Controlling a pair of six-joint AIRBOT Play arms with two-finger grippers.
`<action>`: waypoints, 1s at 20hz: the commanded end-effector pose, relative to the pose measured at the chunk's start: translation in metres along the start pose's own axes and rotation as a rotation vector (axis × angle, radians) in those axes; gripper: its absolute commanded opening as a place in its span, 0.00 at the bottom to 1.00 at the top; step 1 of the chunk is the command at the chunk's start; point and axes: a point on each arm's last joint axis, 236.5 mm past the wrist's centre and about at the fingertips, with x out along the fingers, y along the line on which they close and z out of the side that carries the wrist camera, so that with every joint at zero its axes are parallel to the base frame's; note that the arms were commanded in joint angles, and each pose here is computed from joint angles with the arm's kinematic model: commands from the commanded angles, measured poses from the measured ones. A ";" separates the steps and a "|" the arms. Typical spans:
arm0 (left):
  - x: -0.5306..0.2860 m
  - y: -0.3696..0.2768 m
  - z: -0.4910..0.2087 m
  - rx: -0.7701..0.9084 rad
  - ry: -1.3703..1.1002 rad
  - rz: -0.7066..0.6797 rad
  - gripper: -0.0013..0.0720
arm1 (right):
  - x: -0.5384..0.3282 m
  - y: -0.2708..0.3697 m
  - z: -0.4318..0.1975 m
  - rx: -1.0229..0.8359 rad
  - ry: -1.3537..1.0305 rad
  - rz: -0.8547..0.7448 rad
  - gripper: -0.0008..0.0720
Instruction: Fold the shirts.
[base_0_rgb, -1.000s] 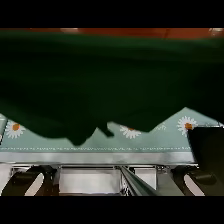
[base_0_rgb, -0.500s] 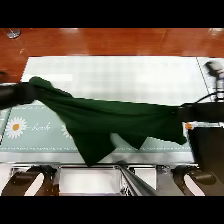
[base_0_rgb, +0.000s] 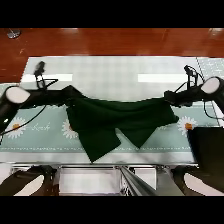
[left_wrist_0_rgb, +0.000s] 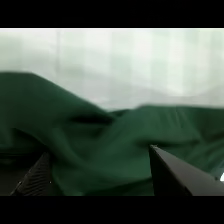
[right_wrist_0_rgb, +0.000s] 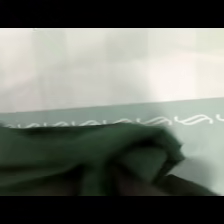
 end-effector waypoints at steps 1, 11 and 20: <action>0.027 -0.004 -0.034 0.036 0.293 -0.045 0.98 | 0.006 -0.005 0.001 0.043 0.177 0.086 0.87; -0.055 0.125 -0.078 -0.308 0.246 0.121 0.98 | -0.093 -0.103 0.006 0.474 -0.293 0.214 0.87; 0.014 0.078 -0.149 -0.454 0.162 -0.149 0.98 | -0.035 -0.020 -0.057 0.341 -0.096 0.407 0.87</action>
